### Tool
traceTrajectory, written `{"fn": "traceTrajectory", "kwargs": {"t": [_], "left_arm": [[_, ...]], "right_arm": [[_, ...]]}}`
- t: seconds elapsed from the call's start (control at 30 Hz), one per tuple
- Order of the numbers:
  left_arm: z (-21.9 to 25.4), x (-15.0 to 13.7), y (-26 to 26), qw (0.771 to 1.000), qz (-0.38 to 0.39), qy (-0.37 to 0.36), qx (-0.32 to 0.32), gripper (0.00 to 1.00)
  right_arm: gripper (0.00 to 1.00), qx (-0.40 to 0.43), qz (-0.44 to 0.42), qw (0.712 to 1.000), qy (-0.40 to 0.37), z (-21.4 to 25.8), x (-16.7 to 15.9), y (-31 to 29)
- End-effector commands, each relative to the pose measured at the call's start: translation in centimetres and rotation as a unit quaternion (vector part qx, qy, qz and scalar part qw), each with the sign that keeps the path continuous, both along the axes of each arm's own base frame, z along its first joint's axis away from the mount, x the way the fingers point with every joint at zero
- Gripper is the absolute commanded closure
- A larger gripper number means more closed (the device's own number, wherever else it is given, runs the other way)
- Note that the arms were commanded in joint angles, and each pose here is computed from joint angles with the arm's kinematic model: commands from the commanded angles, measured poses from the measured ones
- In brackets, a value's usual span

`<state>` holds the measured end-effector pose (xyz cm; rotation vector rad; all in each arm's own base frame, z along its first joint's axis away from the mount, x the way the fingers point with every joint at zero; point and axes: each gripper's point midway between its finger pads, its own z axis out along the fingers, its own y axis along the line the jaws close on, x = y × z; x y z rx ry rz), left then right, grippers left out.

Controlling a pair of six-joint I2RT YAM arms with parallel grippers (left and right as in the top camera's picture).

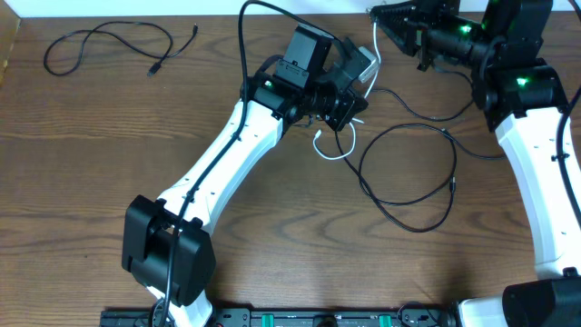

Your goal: Untangle cables

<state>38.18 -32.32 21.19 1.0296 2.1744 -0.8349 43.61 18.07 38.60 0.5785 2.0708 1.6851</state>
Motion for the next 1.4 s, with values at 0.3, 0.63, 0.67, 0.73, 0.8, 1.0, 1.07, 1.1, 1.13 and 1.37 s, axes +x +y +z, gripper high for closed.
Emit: {"fn": "traceTrajectory", "kwargs": {"t": [0.3,0.63,0.67,0.73,0.8,1.0,1.07,1.1,1.13,1.37], "left_arm": [[2.6,1.6,3.0,0.995,0.050,0.053,-0.064,0.93],[7.9,1.8,5.9,0.992,0.093,0.004,-0.088,0.93],[8.4,1.9,6.2,0.991,0.100,-0.002,-0.088,0.92],[9.7,1.9,6.9,0.989,0.113,-0.014,-0.096,0.93],[11.3,2.0,7.5,0.985,0.126,-0.023,-0.112,0.93],[16.4,3.2,10.1,0.961,0.196,-0.028,-0.192,0.93],[17.6,3.7,11.0,0.951,0.218,-0.023,-0.216,0.93],[18.2,4.1,11.6,0.944,0.233,-0.016,-0.233,0.93],[18.8,4.3,12.0,0.938,0.244,-0.009,-0.247,0.93],[21.6,6.1,14.7,0.905,0.288,-0.006,-0.313,0.93]], "right_arm": [[0.65,-0.049,-0.061,0.996,0.041,-3.1,0.8,-5.4],[0.37,-0.119,-0.092,0.986,0.079,-6.6,0.4,-7.0],[0.36,-0.125,-0.091,0.985,0.081,-6.9,0.2,-7.0],[0.34,-0.136,-0.085,0.984,0.077,-7.2,0.0,-7.0],[0.34,-0.144,-0.082,0.983,0.078,-7.5,-0.2,-7.1],[0.33,-0.165,-0.077,0.979,0.088,-8.5,-0.7,-7.3],[0.32,-0.170,-0.077,0.978,0.093,-8.8,-0.9,-7.4],[0.32,-0.174,-0.079,0.977,0.095,-8.9,-0.9,-7.5],[0.32,-0.177,-0.080,0.976,0.096,-9.0,-0.9,-7.6],[0.32,-0.189,-0.078,0.973,0.107,-9.7,-1.4,-7.8]]}}
